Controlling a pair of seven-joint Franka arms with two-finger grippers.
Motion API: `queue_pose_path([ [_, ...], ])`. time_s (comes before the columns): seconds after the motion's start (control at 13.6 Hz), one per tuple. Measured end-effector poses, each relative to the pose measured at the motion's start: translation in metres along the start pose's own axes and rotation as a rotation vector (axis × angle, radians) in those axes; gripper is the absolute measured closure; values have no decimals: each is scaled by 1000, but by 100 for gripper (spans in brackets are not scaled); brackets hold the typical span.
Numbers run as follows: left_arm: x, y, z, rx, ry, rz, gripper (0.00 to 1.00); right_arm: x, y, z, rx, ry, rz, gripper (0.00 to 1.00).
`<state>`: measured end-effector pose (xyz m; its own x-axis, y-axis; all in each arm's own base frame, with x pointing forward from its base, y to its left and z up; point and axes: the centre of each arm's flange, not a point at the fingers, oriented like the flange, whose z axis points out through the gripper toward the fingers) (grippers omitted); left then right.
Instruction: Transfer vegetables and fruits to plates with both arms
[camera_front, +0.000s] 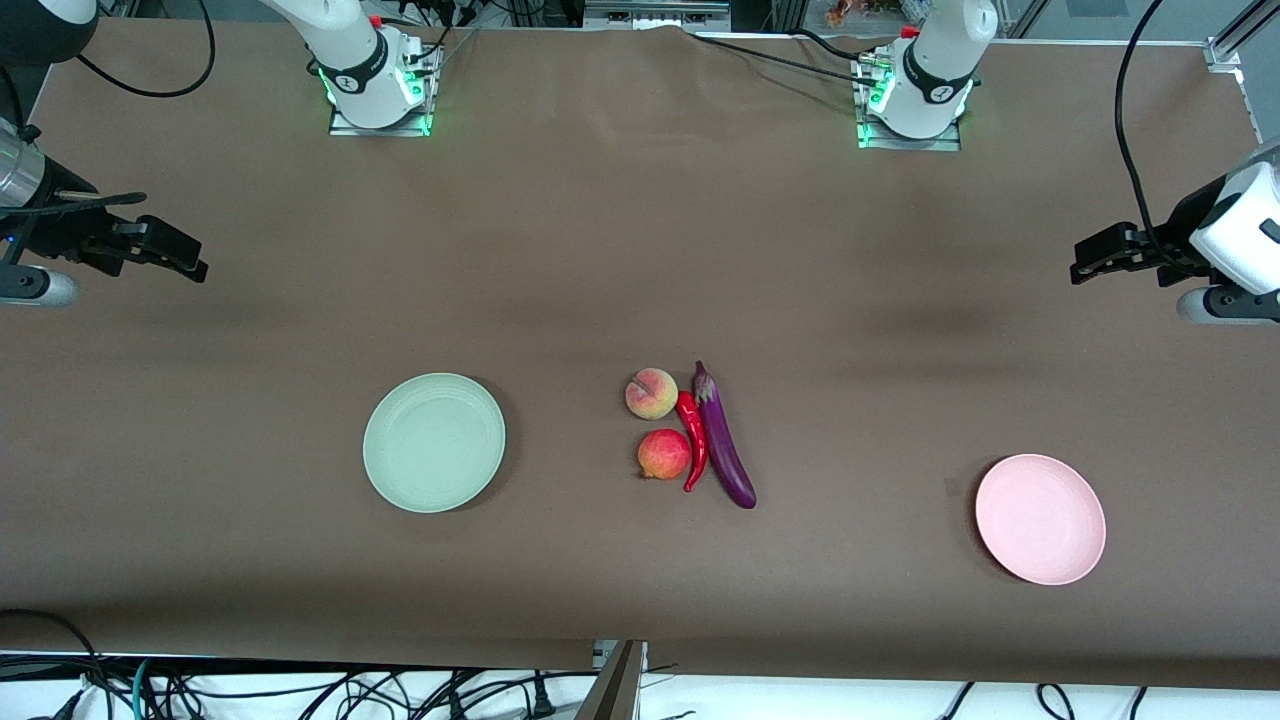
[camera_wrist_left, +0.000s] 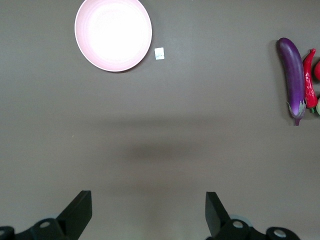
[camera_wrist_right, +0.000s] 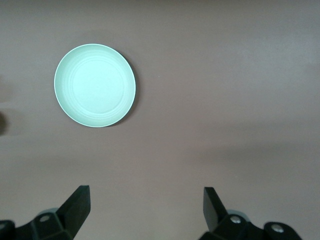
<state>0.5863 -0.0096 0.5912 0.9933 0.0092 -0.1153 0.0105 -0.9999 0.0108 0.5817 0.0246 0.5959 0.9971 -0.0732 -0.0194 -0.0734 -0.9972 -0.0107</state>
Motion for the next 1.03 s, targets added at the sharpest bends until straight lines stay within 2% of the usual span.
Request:
queue_pose_path([
  [0.59,2,-5,5,0,-4,-9,0,0,0,0,0,0,0,0],
  [0.88,18,-8,45,-2,-60,-14,0,0,0,0,0,0,0,0],
  [1.03,30,-9,58,-4,-38,-14,0,0,0,0,0,0,0,0],
])
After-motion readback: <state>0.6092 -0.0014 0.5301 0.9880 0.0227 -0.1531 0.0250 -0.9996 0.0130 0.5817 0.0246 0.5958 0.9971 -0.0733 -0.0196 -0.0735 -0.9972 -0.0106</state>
